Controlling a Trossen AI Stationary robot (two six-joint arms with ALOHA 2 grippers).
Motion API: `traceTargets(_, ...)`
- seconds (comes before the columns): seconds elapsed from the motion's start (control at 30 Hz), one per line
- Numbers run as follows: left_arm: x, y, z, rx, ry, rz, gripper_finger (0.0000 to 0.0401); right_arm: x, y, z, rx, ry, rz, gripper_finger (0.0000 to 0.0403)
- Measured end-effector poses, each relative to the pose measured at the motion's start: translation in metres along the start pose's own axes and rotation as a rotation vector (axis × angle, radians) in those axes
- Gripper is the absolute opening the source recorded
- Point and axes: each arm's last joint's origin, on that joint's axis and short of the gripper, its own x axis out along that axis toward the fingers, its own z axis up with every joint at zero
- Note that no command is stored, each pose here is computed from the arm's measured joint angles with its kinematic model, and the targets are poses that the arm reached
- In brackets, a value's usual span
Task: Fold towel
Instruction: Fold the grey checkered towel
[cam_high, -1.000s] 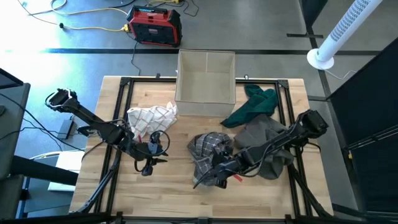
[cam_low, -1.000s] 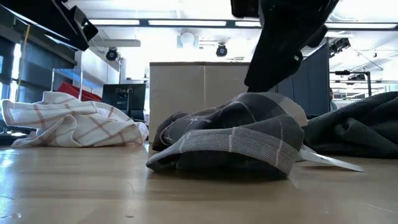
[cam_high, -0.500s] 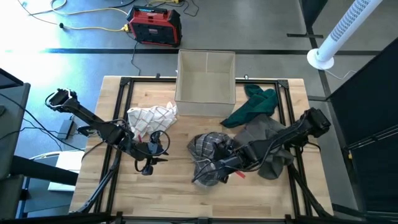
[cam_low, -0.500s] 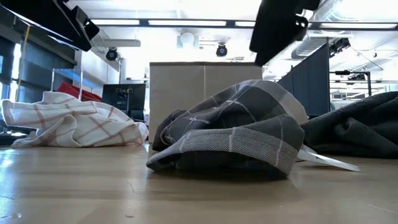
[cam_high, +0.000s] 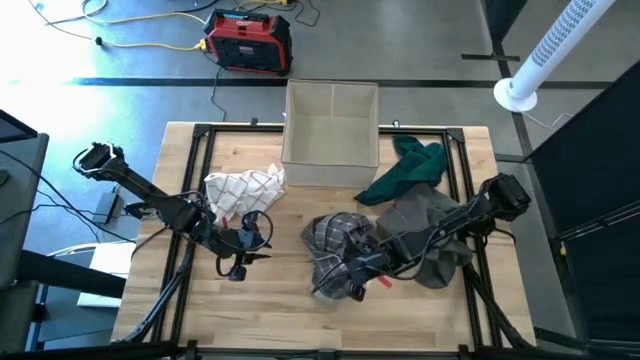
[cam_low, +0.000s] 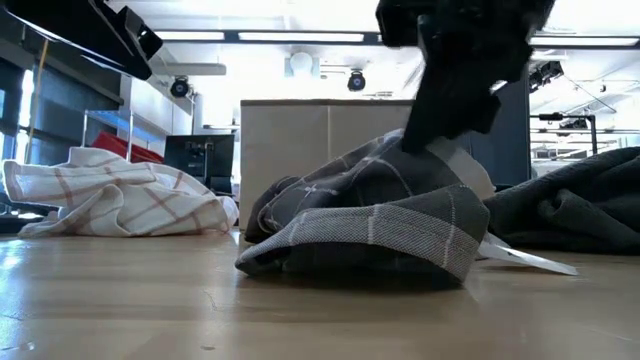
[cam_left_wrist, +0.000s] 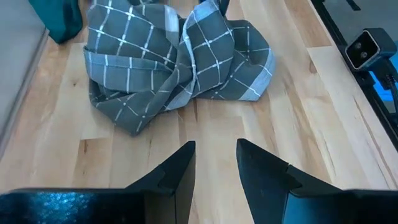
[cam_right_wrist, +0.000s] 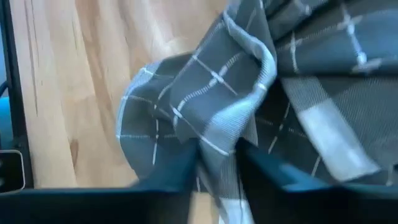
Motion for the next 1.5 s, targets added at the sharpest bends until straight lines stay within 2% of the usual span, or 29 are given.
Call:
traceTargets(0.03,0.000,0.000,0.000,0.000,-0.002,0.008,0.0110,-0.003,0.003,0.004,-0.014,-0.013,0.008,0.0019)
traceTargets(0.1,0.000,0.001,0.000,0.001,-0.007,0.025,0.0110,-0.011,0.013,0.017,-0.045,-0.047,0.051,0.0013)
traceTargets(0.23,0.000,0.002,0.001,0.000,-0.017,0.052,0.0110,-0.043,0.038,0.053,-0.186,-0.168,0.123,0.0002)
traceTargets(0.43,0.000,0.002,0.002,-0.005,-0.039,0.079,0.0110,-0.111,0.062,0.105,-0.355,-0.388,0.080,0.0001)
traceTargets(0.63,0.000,0.003,0.004,-0.010,-0.058,0.107,0.0110,-0.189,0.069,0.143,-0.488,-0.594,-0.012,0.0000)
traceTargets(0.87,0.000,0.003,0.004,-0.009,-0.059,0.109,0.0110,-0.256,0.051,0.178,-0.480,-0.813,-0.143,0.0000)
traceTargets(1.03,0.000,0.003,0.004,-0.003,-0.058,0.110,0.0110,-0.283,0.032,0.192,-0.359,-0.908,-0.340,0.0000)
traceTargets(1.13,0.000,0.003,0.003,-0.003,-0.058,0.110,0.0110,-0.287,0.025,0.193,-0.337,-0.893,-0.386,0.0000)
traceTargets(1.23,0.000,0.003,0.003,0.007,-0.055,0.111,0.0110,-0.280,0.026,0.187,-0.340,-0.815,-0.312,0.0000)
traceTargets(1.37,0.000,0.003,0.003,0.033,-0.053,0.114,0.0110,-0.250,0.039,0.165,-0.331,-0.602,-0.230,0.0000)
traceTargets(1.5,0.000,0.003,0.003,0.058,-0.052,0.116,0.0110,-0.225,0.049,0.140,-0.295,-0.376,-0.199,0.0000)
